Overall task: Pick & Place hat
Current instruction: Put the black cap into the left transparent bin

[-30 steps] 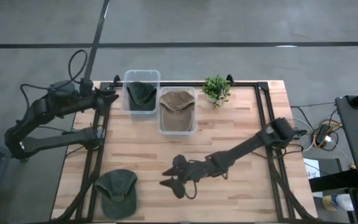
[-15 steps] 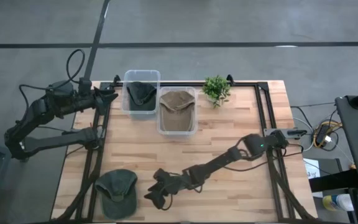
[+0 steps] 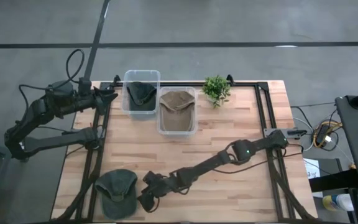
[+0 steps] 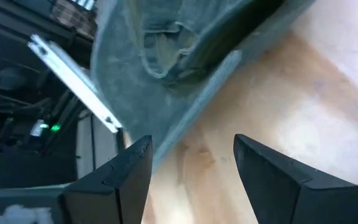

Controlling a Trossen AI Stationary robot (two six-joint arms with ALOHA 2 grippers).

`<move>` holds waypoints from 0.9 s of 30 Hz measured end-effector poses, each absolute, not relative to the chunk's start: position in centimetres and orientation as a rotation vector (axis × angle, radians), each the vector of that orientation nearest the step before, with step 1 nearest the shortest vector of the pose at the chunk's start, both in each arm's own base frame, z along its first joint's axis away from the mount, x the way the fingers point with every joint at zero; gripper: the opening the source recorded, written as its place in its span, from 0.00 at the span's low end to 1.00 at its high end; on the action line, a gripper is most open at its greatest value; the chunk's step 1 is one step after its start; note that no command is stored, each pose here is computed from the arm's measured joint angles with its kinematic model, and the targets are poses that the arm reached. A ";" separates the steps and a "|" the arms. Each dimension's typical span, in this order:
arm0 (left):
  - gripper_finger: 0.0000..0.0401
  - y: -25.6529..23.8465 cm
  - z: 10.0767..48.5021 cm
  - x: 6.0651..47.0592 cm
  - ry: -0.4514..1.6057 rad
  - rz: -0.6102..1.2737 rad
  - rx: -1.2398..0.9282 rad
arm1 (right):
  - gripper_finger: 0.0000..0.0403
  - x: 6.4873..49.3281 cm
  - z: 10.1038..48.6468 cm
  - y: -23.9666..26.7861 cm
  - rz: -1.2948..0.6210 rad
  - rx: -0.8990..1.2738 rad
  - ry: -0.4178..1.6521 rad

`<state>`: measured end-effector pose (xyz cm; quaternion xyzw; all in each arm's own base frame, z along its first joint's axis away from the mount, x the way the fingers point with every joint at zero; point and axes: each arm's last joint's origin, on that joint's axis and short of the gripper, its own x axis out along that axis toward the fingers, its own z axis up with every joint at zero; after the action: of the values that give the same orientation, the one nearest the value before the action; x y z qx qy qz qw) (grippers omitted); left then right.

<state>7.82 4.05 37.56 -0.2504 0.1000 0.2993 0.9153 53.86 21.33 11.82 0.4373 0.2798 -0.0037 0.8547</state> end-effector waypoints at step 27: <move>0.42 4.1 37.6 7.8 0.207 0.639 -0.492 | 0.54 54.5 12.8 20.8 -0.004 0.959 0.503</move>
<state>7.78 4.12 37.57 -0.2391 0.1004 0.3104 0.9145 54.49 20.77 12.77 0.4563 0.2392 -0.0020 0.8571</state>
